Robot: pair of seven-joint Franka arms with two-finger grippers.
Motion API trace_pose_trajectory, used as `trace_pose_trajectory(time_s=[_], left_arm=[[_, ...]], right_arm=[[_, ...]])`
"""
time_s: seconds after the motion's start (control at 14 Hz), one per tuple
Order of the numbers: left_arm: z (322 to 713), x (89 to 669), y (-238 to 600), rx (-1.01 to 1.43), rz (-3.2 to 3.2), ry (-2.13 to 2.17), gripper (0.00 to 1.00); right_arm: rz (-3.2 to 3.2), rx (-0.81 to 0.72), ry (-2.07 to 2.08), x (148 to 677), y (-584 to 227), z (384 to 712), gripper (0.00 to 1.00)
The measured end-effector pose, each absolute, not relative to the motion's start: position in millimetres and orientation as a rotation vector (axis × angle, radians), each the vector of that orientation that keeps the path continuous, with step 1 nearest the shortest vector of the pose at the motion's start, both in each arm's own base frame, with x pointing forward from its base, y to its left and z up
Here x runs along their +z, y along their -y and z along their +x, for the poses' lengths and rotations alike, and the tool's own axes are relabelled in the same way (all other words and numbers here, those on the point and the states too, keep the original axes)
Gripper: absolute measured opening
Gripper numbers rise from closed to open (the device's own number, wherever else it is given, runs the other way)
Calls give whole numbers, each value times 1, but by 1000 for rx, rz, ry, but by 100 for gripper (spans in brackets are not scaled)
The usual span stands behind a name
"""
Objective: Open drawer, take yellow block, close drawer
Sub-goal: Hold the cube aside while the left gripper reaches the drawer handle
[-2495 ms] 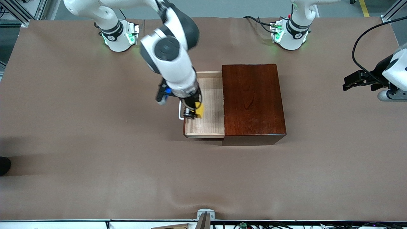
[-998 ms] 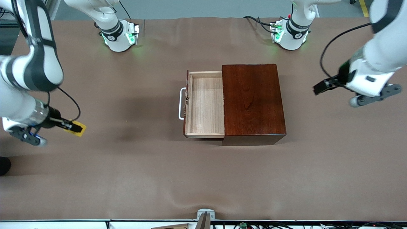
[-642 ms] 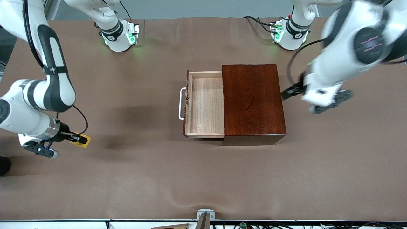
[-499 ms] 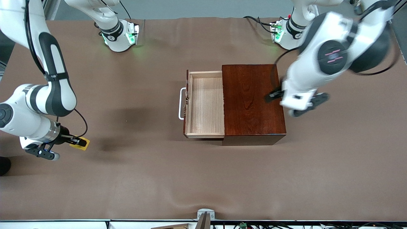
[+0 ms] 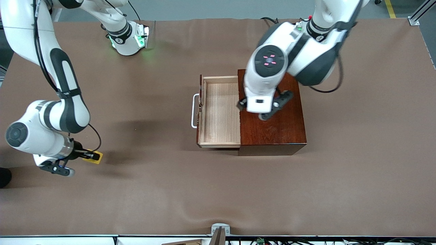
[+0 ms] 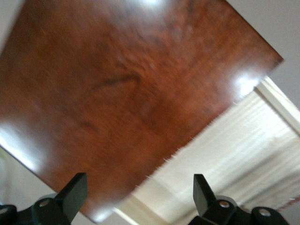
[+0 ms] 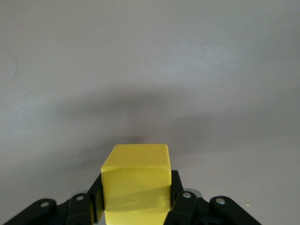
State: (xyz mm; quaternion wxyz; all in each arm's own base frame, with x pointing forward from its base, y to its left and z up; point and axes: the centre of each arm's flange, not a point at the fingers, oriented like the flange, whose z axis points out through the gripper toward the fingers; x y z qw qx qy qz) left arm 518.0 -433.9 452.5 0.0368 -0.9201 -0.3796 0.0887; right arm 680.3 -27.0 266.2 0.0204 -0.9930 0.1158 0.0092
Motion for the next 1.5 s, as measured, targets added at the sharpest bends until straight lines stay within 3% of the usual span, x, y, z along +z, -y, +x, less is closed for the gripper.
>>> trace_pose_trajectory(time_s=[0.64,1.21,1.35,1.5], left_arm=[[467,426,553,218,-2641,1894,100],[463,386,603,148,-2367,2398,100],[455,376,611,144,-2374,2384,100],[451,366,615,142,-2379,2363,100]], right_arm=[[-3071,-23,-250,215,-43,694,56],[-3060,8,-235,200,-59,691,56],[-3050,5,-243,201,-61,692,69],[-3048,-2,-245,203,-61,694,91]])
